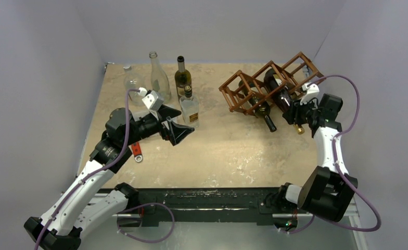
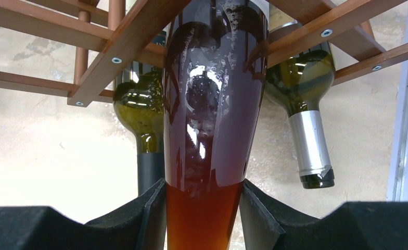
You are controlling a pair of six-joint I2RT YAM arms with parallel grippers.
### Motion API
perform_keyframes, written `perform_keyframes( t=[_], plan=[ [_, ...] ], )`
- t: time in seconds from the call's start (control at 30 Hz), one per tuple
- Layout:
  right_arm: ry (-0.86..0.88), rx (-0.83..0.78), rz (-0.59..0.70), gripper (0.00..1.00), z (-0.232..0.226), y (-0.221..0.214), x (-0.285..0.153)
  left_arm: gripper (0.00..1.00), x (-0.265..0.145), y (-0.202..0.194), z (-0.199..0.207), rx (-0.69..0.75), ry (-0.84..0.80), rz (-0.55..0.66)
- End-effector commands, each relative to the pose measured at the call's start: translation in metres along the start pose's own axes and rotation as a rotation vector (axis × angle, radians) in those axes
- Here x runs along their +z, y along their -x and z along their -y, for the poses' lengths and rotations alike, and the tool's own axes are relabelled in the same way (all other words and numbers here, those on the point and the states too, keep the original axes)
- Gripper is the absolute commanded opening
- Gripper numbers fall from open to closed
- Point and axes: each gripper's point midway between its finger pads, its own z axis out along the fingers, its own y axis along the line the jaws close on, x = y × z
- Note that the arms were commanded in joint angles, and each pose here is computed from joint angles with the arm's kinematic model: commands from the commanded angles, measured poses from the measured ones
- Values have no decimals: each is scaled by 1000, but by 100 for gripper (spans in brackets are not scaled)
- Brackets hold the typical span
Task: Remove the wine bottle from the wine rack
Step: Pick up the wine bottle from the wine rack.
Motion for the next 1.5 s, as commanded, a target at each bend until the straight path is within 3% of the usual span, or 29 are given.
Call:
perform_keyframes(
  t=[0.0,0.43,0.8,1.47],
  plan=[
    [-24,-207,330,0,-6,93,-31,99,-2,13,1,45,-1,48],
    [-40,-192,373,0,-12,93,-41,99,-2,13,1,46,0,48],
    [-16,-160,199,0,3,40,-5,99,-1,13,0,45,-1,48],
    [48,-74,16,3,20,-7,40,99,2,8,-2,38,-3,34]
  ],
)
